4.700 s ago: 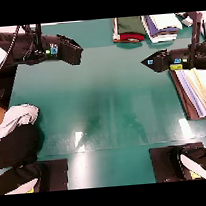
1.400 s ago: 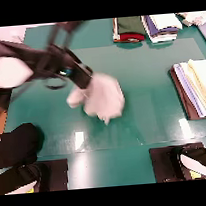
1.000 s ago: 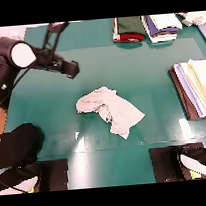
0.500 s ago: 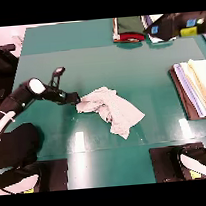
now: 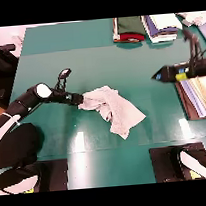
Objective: Fold the shirts.
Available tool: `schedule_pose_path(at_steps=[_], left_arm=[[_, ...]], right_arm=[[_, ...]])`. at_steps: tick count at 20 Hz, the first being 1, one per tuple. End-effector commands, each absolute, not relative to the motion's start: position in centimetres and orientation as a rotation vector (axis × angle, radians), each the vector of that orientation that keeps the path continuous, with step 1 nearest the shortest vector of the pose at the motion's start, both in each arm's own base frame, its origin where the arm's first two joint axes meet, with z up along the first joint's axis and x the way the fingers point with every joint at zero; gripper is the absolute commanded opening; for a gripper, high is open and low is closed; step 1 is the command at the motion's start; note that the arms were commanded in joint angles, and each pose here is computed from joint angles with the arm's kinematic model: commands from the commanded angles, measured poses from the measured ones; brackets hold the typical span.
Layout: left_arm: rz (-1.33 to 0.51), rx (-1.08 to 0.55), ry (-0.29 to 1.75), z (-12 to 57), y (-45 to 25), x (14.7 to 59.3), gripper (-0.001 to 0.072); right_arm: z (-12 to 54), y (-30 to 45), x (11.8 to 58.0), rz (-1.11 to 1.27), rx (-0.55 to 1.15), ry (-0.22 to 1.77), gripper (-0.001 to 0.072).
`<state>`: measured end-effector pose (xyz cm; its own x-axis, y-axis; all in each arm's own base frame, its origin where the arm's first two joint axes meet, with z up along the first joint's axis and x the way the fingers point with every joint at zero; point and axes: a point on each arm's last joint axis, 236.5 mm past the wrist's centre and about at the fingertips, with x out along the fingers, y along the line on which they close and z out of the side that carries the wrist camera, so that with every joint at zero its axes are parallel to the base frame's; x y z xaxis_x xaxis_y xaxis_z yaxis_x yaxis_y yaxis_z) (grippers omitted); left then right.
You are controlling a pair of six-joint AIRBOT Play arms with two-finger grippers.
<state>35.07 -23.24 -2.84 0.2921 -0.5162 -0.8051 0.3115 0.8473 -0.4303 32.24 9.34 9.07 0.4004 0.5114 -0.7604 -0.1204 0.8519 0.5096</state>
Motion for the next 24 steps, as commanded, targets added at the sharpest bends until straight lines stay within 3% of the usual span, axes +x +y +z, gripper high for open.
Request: schedule_pose_path(at_steps=[1, 6, 11, 14, 15, 17, 20, 24], left_arm=[[-0.599, -0.171, 1.102, -0.2, -24.0, 36.2, 0.0022], [-0.617, -0.139, 1.099, 0.6, -24.0, 36.3, 0.0022], [-0.615, -0.112, 1.113, 0.3, -23.6, 36.1, 0.0022], [-0.616, -0.112, 1.109, 0.4, -23.7, 36.1, 0.0022], [-0.617, -0.100, 1.093, 1.1, -23.6, 36.4, 0.0022], [-0.619, -0.039, 0.973, 5.6, -23.0, 37.7, 0.0022], [-0.589, 0.083, 0.617, 20.1, -21.0, 39.0, 0.0021], [-0.588, 0.072, 0.223, 37.4, -18.6, 33.8, 0.0021]], right_arm=[[0.7, 8.6, 27.4, 0.350, 0.549, 1.349, 0.0459], [-7.4, 11.3, 24.2, 0.346, 0.580, 1.588, 0.0450], [-10.4, 13.7, 23.5, 0.375, 0.508, 1.656, 0.0433], [-9.7, 14.6, 24.3, 0.421, 0.444, 1.602, 0.0009], [-8.5, 14.9, 25.4, 0.439, 0.424, 1.551, 0.0011], [-3.3, 14.8, 28.9, 0.474, 0.377, 1.384, 0.0011], [11.5, 13.4, 34.1, 0.510, 0.289, 0.993, 0.0011], [30.8, 11.0, 32.7, 0.494, 0.178, 0.541, 0.0011]])
